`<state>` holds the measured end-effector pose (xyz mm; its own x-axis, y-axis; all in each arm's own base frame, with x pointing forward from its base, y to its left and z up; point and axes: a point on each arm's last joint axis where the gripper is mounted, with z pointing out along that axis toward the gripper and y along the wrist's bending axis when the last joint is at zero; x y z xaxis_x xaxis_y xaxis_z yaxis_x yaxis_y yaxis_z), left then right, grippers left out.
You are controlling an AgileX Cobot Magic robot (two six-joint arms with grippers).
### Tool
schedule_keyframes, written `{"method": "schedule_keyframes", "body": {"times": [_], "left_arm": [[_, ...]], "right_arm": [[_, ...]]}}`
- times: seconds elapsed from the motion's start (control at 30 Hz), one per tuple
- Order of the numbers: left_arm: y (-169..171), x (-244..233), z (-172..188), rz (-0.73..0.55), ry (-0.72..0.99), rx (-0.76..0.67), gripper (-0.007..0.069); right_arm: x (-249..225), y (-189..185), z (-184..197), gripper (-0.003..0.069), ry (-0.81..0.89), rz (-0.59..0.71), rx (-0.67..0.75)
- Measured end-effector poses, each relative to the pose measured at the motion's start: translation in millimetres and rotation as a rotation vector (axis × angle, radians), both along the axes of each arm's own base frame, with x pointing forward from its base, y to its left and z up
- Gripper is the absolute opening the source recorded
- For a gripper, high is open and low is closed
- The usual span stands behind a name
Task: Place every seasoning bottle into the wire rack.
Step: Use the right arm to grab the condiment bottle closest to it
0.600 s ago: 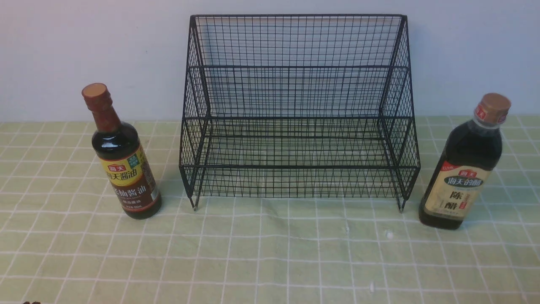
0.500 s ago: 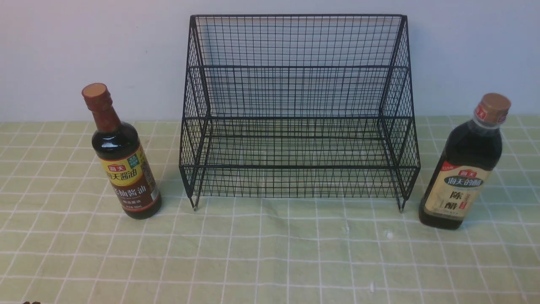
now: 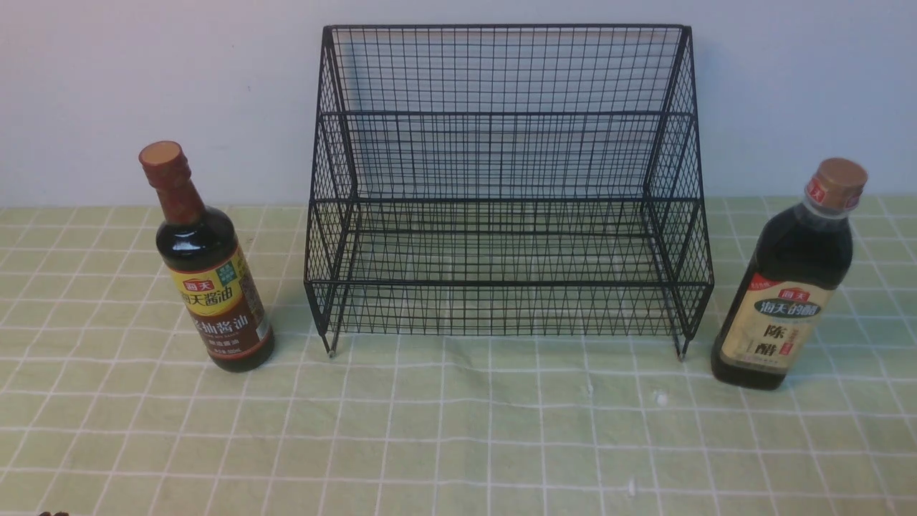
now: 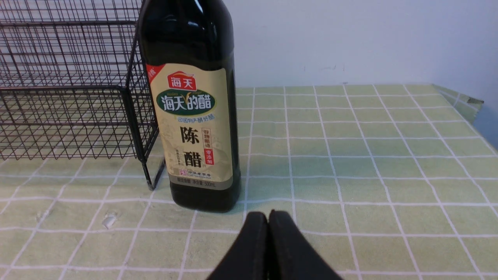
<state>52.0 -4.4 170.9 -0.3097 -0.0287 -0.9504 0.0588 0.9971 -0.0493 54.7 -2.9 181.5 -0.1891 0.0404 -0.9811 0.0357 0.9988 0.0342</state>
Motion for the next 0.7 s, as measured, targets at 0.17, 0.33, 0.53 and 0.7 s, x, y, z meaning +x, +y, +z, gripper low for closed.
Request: {"method": "schedule_keyframes", "body": {"times": [0.17, 0.33, 0.53, 0.7], "left_arm": [[0, 0, 0, 0.000, 0.000, 0.000, 0.0018], [0, 0, 0, 0.000, 0.000, 0.000, 0.0018], [0, 0, 0, 0.000, 0.000, 0.000, 0.0018], [0, 0, 0, 0.000, 0.000, 0.000, 0.0018]], "right_arm": [[0, 0, 0, -0.0015, 0.000, 0.000, 0.000], [0, 0, 0, -0.0015, 0.000, 0.000, 0.000], [1, 3, 6, -0.0015, -0.080, 0.014, 0.101], [1, 3, 25, -0.0015, -0.291, 0.017, 0.335]]}}
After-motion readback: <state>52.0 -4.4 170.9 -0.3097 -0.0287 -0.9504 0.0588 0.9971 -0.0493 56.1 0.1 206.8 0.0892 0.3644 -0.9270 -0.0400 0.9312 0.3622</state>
